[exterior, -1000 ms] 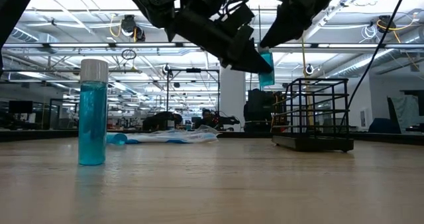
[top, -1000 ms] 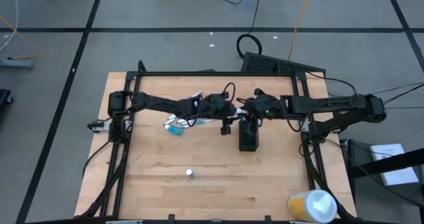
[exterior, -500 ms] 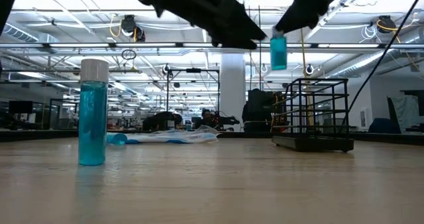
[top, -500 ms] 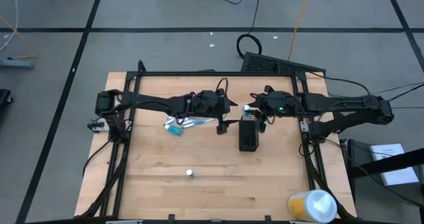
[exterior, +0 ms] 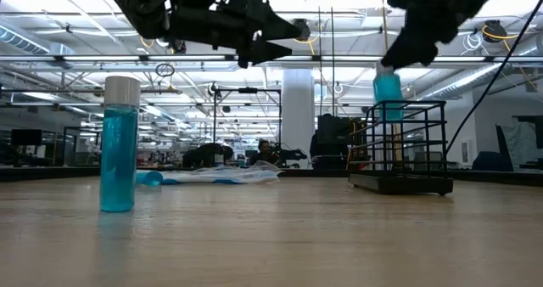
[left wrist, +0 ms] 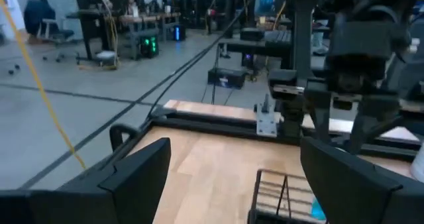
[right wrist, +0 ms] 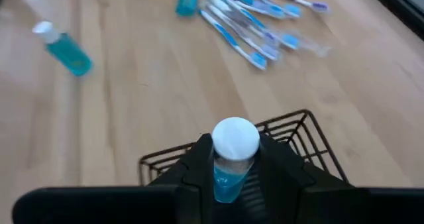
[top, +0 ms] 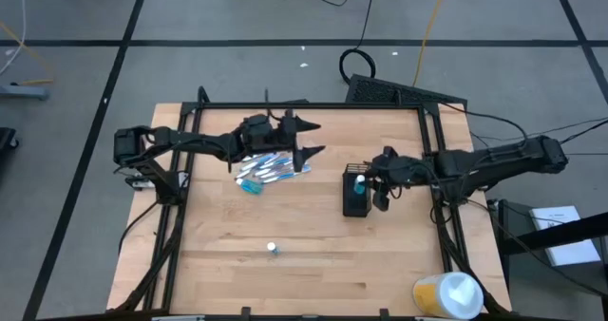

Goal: Pick & Place toothbrushing station
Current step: Put the mouthwash into the middle section of the mesh organizer

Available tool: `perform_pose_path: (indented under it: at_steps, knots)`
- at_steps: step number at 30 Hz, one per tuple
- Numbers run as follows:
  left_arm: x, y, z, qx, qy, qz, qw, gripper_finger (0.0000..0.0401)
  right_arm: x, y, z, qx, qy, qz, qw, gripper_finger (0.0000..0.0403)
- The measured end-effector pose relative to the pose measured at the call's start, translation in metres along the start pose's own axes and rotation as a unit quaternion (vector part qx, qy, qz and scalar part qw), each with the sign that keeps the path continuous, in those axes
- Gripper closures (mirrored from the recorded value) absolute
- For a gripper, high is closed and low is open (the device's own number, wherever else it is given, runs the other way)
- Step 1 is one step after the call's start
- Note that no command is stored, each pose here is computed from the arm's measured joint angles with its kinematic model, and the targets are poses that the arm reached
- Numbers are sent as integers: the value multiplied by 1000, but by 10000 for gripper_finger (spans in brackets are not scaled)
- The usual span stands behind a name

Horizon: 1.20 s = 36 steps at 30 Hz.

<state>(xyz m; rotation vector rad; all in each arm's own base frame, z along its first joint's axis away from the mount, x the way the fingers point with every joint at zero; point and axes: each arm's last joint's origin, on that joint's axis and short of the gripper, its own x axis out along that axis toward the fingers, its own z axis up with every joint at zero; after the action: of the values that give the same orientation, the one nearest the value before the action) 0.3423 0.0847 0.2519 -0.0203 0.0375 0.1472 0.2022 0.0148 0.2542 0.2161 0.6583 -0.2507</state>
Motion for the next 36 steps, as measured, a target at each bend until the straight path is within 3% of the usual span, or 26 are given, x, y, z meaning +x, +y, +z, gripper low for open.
perform_pose_path:
  at_steps: [5,16,31,36]
  knots:
    - [0,1,-1,2,5,5,1000,61,23,-6,-24,9,-18,-7,1000,323]
    - [0,1,-2,4,7,11,1000,61,39,-13,-58,23,-41,2,999,322]
    - [0,1,-3,3,15,14,1000,61,41,-15,-65,-18,-33,0,999,321]
    - [0,1,-5,3,25,14,1000,61,41,-16,-65,-17,-32,0,999,295]
